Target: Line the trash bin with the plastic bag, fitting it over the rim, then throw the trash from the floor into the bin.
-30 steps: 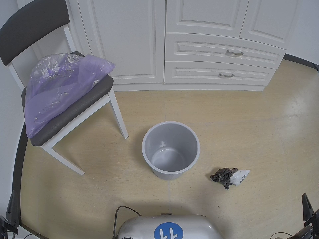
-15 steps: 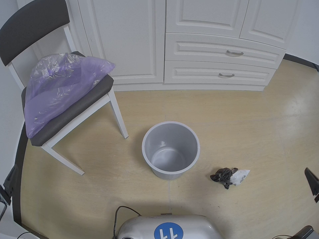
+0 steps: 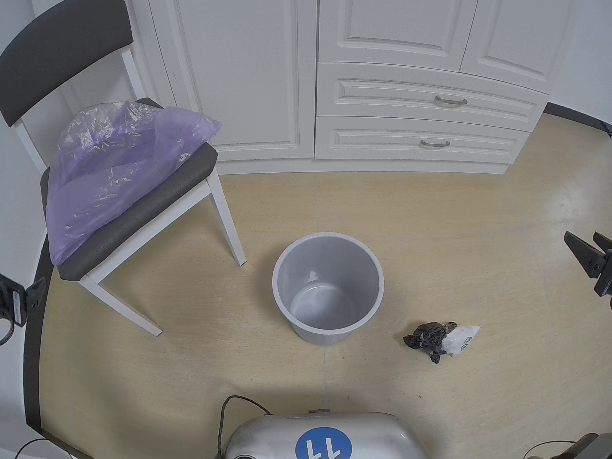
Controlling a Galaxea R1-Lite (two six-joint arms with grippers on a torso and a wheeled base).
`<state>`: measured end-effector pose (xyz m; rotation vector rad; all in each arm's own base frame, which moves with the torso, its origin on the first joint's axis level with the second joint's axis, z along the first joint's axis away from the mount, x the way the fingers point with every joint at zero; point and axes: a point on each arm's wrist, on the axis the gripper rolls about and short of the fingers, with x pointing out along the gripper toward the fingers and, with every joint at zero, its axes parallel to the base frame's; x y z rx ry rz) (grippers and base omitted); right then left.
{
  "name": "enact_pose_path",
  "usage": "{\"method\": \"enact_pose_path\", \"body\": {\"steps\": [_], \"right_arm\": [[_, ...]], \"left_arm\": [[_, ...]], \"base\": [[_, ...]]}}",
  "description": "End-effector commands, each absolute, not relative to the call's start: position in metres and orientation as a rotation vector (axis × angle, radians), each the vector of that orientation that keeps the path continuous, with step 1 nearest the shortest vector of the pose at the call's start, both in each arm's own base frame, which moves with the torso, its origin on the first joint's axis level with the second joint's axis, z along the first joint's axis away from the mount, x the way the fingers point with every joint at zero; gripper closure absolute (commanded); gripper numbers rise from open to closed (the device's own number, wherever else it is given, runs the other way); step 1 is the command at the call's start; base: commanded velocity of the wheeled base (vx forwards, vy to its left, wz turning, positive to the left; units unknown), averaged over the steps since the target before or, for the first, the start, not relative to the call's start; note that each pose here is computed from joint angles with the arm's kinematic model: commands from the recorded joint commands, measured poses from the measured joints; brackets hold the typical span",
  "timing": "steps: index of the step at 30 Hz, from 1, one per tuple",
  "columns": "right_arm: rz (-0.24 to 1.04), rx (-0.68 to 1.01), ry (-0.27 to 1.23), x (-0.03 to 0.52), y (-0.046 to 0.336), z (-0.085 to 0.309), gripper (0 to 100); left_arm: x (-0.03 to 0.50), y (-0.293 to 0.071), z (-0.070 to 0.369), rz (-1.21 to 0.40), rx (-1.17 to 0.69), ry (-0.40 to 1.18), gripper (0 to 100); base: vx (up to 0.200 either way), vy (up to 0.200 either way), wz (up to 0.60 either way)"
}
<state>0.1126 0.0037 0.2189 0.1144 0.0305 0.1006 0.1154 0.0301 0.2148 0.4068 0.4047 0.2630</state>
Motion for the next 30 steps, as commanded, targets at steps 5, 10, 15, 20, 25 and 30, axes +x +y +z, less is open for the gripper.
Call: {"method": "enact_pose_path", "body": {"steps": [5, 10, 15, 20, 25, 30], "right_arm": [[0.096, 0.138, 0.102, 0.136, 0.004, 0.212, 0], [0.095, 0.177, 0.115, 0.140, 0.004, 0.211, 0], [0.092, 0.209, 0.128, 0.144, 0.005, 0.210, 0], [0.086, 0.270, 0.125, 0.143, 0.004, 0.211, 0], [0.005, 0.318, 0.085, 0.141, 0.002, 0.217, 0], [-0.019, 0.337, 0.064, 0.138, 0.002, 0.220, 0]], "left_arm": [[0.192, 0.081, 0.188, 0.241, 0.373, 0.515, 0], [0.200, 0.105, 0.177, 0.141, 0.291, 0.511, 0], [0.200, 0.118, 0.168, 0.076, 0.227, 0.511, 0], [0.209, 0.134, 0.151, 0.055, 0.172, 0.513, 0], [0.235, 0.148, 0.135, 0.068, 0.159, 0.445, 0], [0.253, 0.157, 0.131, 0.098, 0.104, 0.332, 0]], "base": [[0.000, 0.000, 0.00], [0.000, 0.000, 0.00], [0.000, 0.000, 0.00], [0.000, 0.000, 0.00], [0.000, 0.000, 0.00], [0.000, 0.000, 0.00]]}}
